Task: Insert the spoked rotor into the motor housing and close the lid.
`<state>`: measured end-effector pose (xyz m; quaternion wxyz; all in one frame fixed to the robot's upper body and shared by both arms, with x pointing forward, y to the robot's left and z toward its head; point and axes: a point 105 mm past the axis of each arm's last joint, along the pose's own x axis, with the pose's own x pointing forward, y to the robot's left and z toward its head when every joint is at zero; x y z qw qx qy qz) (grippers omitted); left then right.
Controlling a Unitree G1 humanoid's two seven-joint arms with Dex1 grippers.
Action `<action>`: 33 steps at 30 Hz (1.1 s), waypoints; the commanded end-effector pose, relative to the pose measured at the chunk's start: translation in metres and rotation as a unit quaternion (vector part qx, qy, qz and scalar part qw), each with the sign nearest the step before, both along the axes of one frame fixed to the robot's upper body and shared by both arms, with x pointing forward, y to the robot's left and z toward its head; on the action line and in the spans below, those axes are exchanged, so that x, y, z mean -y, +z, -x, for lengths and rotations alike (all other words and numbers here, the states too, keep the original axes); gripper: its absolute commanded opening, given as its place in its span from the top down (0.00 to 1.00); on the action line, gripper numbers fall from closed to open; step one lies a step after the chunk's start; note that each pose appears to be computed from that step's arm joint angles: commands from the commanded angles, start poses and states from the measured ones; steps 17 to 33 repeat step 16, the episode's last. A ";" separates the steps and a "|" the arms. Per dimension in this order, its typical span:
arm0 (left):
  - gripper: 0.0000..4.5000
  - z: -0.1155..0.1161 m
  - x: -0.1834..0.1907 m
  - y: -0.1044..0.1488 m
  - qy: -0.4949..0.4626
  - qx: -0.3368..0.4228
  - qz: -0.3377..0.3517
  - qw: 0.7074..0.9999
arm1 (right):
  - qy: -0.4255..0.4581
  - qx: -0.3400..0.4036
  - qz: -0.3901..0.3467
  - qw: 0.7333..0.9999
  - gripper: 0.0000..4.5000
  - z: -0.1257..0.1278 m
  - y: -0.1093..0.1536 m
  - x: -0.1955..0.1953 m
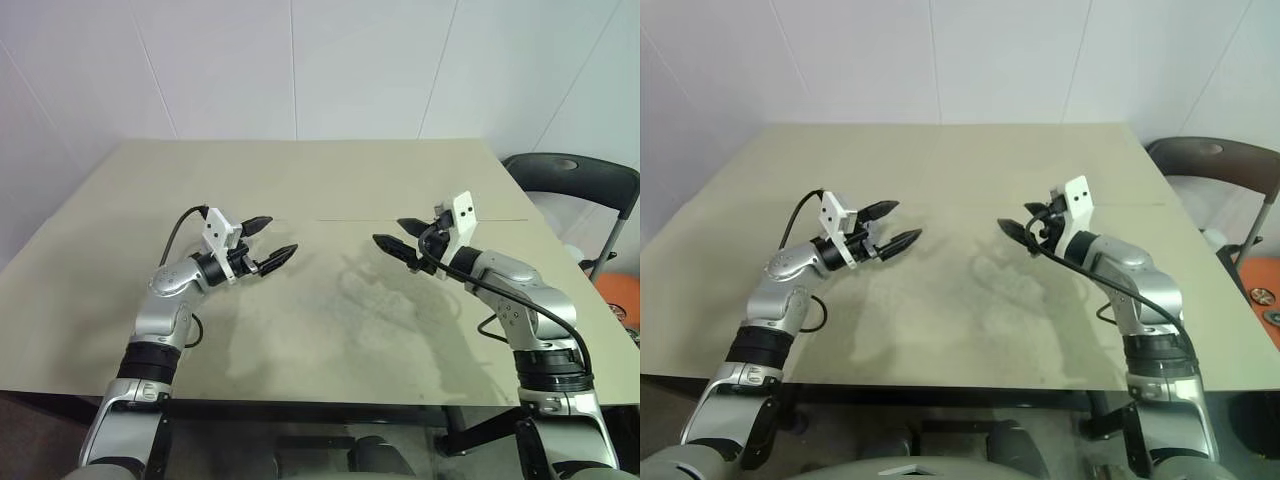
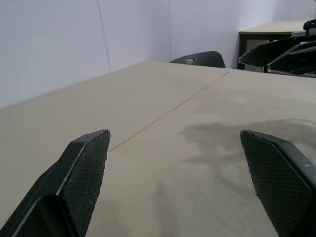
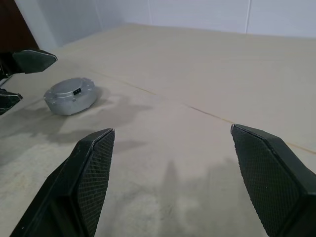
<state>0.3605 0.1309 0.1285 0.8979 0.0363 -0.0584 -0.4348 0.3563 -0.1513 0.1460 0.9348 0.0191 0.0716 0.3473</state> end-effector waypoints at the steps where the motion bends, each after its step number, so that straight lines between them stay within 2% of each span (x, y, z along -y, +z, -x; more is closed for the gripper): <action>1: 0.00 -0.002 0.000 0.013 0.001 0.026 0.005 1.000 | -0.003 0.033 0.004 0.999 0.12 0.001 0.017 0.003; 11: 0.00 0.000 0.000 0.003 -0.016 0.025 -0.028 0.999 | -0.003 0.019 0.007 1.000 0.12 0.005 0.010 0.002; 33: 0.00 -0.002 -0.001 0.005 -0.015 0.028 -0.026 0.999 | -0.002 0.021 0.004 1.000 0.12 0.005 0.012 0.001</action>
